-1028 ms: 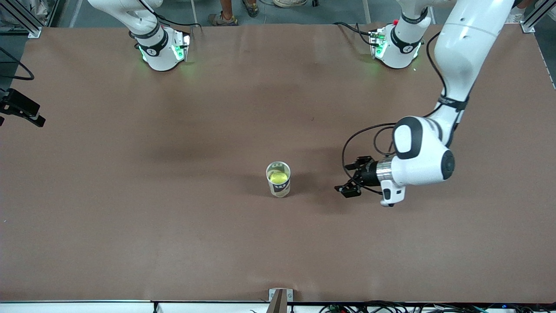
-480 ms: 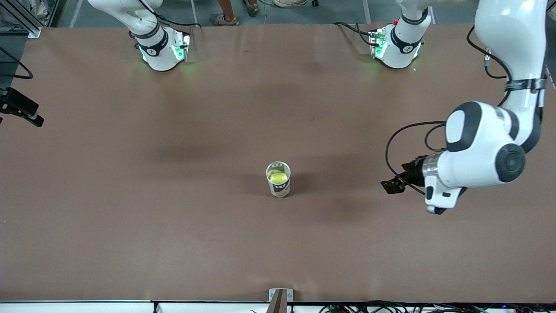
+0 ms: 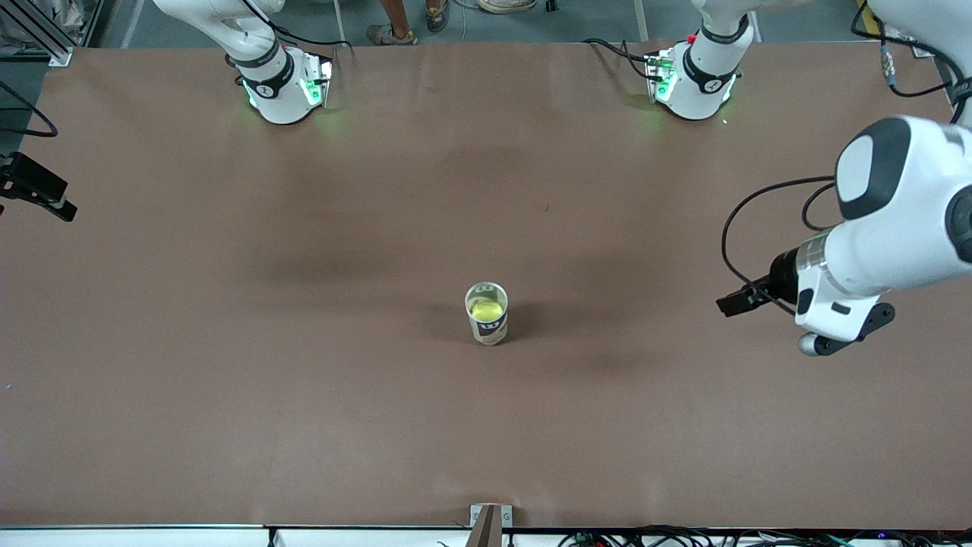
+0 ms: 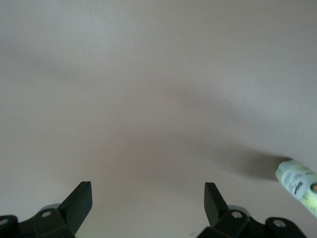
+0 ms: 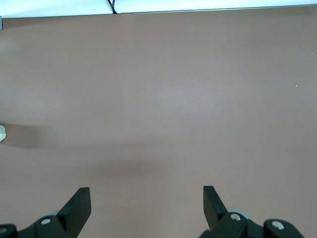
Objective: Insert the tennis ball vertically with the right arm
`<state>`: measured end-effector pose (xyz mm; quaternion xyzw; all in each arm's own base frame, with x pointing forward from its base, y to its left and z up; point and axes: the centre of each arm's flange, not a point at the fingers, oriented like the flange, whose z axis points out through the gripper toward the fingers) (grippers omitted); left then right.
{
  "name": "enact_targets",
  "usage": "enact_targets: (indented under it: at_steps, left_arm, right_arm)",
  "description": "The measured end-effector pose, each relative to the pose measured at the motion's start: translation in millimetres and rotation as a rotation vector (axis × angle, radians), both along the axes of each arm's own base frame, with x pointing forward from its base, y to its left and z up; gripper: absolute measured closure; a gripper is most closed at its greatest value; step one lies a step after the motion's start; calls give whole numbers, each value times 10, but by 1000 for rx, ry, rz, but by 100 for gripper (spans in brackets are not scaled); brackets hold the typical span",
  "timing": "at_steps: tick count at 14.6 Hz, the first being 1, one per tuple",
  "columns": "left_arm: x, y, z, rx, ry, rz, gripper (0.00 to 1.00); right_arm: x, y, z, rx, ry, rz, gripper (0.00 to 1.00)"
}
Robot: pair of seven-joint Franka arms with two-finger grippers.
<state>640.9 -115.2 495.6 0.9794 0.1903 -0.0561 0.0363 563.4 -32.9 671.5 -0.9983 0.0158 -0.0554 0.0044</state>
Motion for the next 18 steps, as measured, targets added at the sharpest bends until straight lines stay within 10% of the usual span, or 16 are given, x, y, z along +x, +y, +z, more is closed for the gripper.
enact_targets:
  at_steps: [6, 18]
  left_arm:
    - [-282, 35, 591, 5, -53, -287, 0]
    - [-778, 260, 1370, 41, -129, -385, 0]
  right_arm:
    - [0, 4, 3, 0, -1, 1, 0]
    - [1, 10, 5, 0, -1, 2, 0]
